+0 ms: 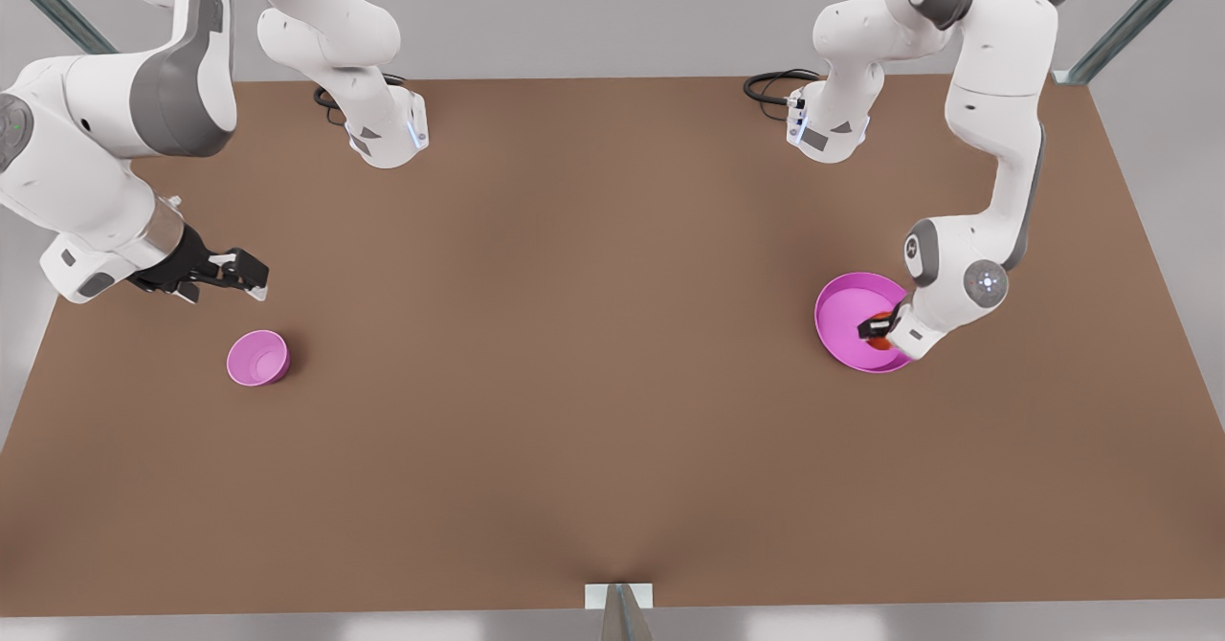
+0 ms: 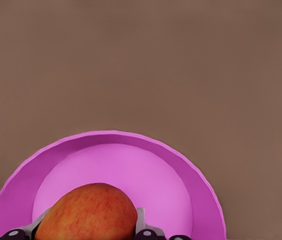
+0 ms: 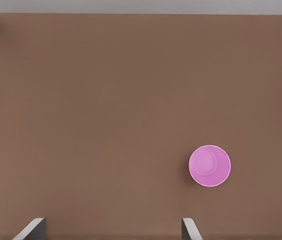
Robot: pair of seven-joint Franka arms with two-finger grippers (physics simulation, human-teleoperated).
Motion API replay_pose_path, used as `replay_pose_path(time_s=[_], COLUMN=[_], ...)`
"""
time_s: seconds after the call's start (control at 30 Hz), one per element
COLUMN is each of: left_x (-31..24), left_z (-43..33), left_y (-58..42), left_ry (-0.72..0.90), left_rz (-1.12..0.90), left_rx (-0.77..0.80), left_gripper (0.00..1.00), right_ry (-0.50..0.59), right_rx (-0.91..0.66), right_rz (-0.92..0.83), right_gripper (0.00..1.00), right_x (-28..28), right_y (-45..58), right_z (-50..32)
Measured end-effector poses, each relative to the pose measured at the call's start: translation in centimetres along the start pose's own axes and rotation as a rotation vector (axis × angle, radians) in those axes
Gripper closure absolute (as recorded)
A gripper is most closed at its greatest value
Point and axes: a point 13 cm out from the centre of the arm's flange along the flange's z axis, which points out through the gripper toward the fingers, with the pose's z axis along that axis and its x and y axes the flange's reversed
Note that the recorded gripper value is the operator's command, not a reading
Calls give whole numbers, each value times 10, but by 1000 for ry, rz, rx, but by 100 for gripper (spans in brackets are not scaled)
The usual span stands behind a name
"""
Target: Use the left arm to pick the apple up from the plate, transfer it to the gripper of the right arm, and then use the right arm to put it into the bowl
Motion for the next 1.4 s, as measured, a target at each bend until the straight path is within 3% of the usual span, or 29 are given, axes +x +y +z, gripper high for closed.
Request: replay_pose_path(time_s=[0.17, 0.43, 0.53, 0.73, 0.83, 1.07, 1.4], left_x=[-33, -38, -36, -11, -19, -36, -33], left_z=[-88, -172, -174, -176, -188, -206, -200], left_y=[-100, -361, -419, -510, -547, -600, -626], left_ry=[-148, -211, -188, -177, -258, -540, -808], left_rz=[77, 202, 222, 286, 386, 692, 1007], left_rx=[100, 490, 657, 1027, 1168, 1271, 1215], left_gripper=[24, 25, 24, 25, 26, 26, 26], right_ry=[2, 4, 37, 228, 279, 297, 269], right_rx=[1, -60, -205, -605, -810, -1132, -1476], right_rz=[7, 5, -19, 2, 91, 232, 229], right_gripper=[0, 0, 0, 0, 0, 0, 0], right_x=[0, 0, -1, -22, -44, -73, -45], right_y=[-2, 17, 77, 227, 258, 266, 340], right_z=[1, 1, 13, 110, 148, 197, 226])
